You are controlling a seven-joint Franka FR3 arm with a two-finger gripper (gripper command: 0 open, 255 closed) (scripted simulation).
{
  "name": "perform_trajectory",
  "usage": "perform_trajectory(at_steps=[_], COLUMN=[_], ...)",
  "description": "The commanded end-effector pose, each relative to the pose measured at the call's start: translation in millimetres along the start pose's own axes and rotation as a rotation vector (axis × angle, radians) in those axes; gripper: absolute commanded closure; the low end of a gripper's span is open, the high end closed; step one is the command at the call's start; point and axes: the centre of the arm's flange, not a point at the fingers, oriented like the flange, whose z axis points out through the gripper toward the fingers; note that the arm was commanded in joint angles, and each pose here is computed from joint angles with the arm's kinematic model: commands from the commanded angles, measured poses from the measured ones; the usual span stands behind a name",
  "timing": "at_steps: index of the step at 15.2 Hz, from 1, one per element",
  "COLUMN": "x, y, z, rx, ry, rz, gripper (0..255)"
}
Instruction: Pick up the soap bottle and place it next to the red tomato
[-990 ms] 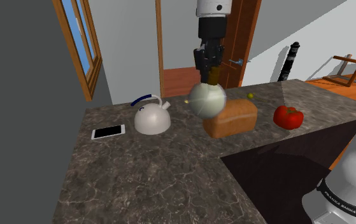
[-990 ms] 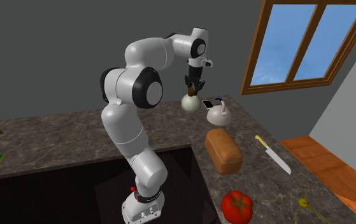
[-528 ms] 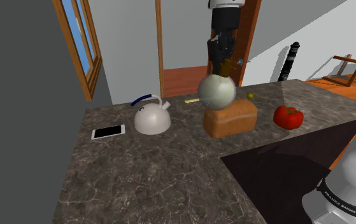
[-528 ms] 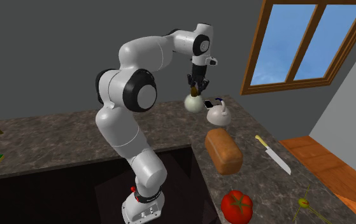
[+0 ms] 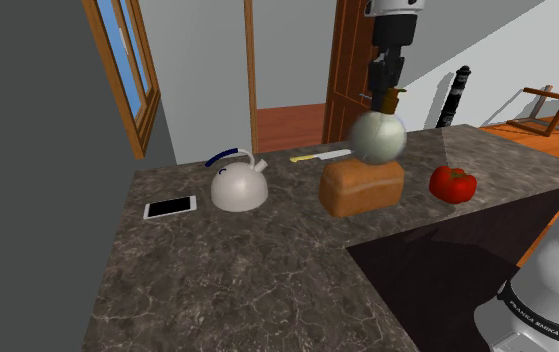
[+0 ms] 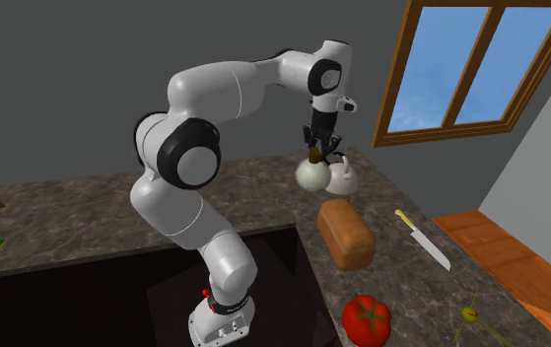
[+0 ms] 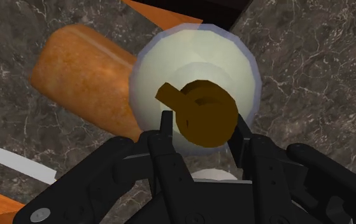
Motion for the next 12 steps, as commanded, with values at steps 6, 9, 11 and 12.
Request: perform_trajectory(at_steps=[6,9,11,12], x=[-39,-55,-65,-70], y=[84,121,145,157], z=[-2,-2,-3,-3], rx=[0.0,0.0,0.0,0.0], ry=[0.0,0.0,0.0,0.0], rz=[-0.002,-0.002,-0.002,-0.002], gripper=[255,255,255,255])
